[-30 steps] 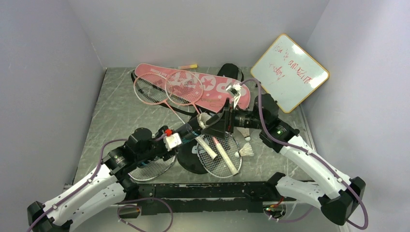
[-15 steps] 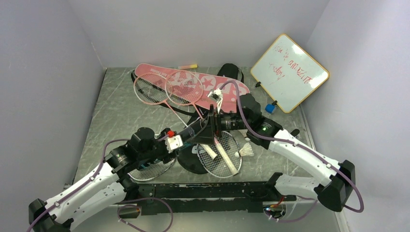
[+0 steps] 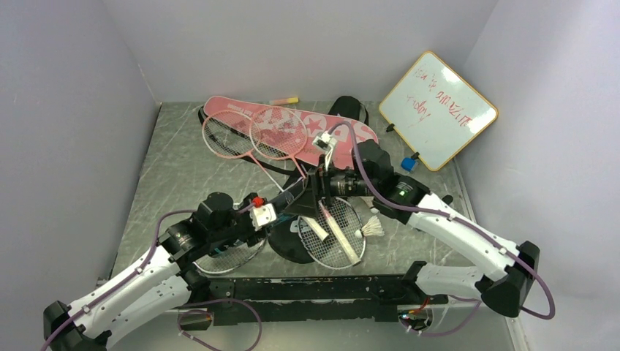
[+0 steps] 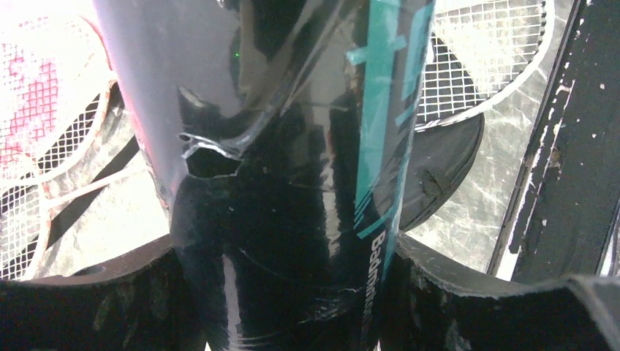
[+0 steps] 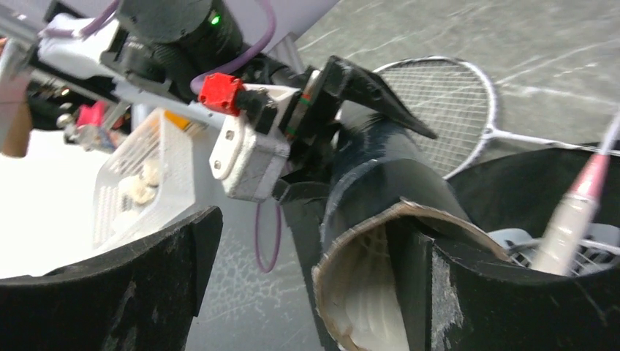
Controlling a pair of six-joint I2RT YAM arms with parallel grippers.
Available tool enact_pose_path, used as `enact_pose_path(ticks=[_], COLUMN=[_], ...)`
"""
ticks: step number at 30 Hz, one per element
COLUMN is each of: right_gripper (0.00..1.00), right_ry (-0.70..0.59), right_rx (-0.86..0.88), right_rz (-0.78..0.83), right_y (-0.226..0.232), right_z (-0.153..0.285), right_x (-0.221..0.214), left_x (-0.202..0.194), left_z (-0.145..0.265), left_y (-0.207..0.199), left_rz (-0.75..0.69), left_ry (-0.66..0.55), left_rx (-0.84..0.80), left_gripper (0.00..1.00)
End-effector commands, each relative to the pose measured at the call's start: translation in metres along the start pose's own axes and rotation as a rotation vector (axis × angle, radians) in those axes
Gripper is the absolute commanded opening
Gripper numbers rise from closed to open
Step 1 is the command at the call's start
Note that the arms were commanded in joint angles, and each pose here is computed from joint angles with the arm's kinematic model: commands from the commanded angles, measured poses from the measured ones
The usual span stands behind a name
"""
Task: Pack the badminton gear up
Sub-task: Place the shuttlecock at the shuttle tube, then pick up the shuttlecock at the center of the board.
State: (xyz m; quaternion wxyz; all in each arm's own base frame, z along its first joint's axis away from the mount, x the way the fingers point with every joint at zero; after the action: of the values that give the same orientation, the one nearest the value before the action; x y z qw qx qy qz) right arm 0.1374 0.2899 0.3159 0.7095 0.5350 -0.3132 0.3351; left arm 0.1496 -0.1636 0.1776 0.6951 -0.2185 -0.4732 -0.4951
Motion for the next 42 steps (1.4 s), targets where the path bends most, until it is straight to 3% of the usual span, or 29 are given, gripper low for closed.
enact_pose_path(ticks=[1,9,16,22,26,31,33,38,42], right_gripper=[0.88,0.88,0.88,0.87,0.87,0.83,0.81,0.76,0.8], right_ry=[-0.131,-0.307,-0.393,-0.377,-0.29,-0.229,-0.232,-0.321,-0.395], right_rx=[-0.217,-0.631,-1.012,-1.283,-1.425,-1.531,-1.525,-1.549,-1.579], right_rz=[0.073,0.036,-0.057,-0.155,-0.233,-0.343,-0.455,-0.63,-0.696], right_y=[-0.002,-0.032,-0.076,-0.109,-0.137,-0.171,-0.191,-0.221,-0.234], right_z=[0.028,0.076,0.115,0.135,0.13,0.125,0.129,0.137,0.139], right_x=[0.028,0.039,0.008,-0.023,-0.04,-0.058,-0.063,-0.069,-0.069], left_x=[0.028,0.026,0.026,0.027,0.027,0.028,0.028,0.028,0.027], left_z=[0.003,0.005,0.006,0.007,0.007,0.007,0.006,0.006,0.007], left_y=[0.009,0.014,0.014,0.014,0.014,0.013,0.012,0.012,0.012], left_rz=[-0.019,-0.011,-0.007,-0.01,-0.011,-0.011,-0.009,-0.008,-0.01], left_ry=[-0.122,-0.105,-0.101,-0.11,-0.113,-0.118,-0.116,-0.116,-0.118], left_rx=[0.047,0.091,0.096,0.097,0.095,0.091,0.082,0.083,0.085], left_gripper=[0.36,0.37,0.37,0.37,0.37,0.36,0.36,0.36,0.36])
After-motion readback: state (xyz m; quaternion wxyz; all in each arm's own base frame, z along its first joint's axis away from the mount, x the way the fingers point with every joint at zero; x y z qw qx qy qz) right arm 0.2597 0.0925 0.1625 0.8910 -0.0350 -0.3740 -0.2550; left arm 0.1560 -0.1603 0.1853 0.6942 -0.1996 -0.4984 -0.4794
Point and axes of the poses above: each gripper's point midway between its finger pads, its own z axis back along the fingers, its own y axis along the line the jaws close on, x = y × z, the point moved 5 cm from there along z, back along the fingers, and after that the axes turned 4 degrees about z, right-handed, at the moved point
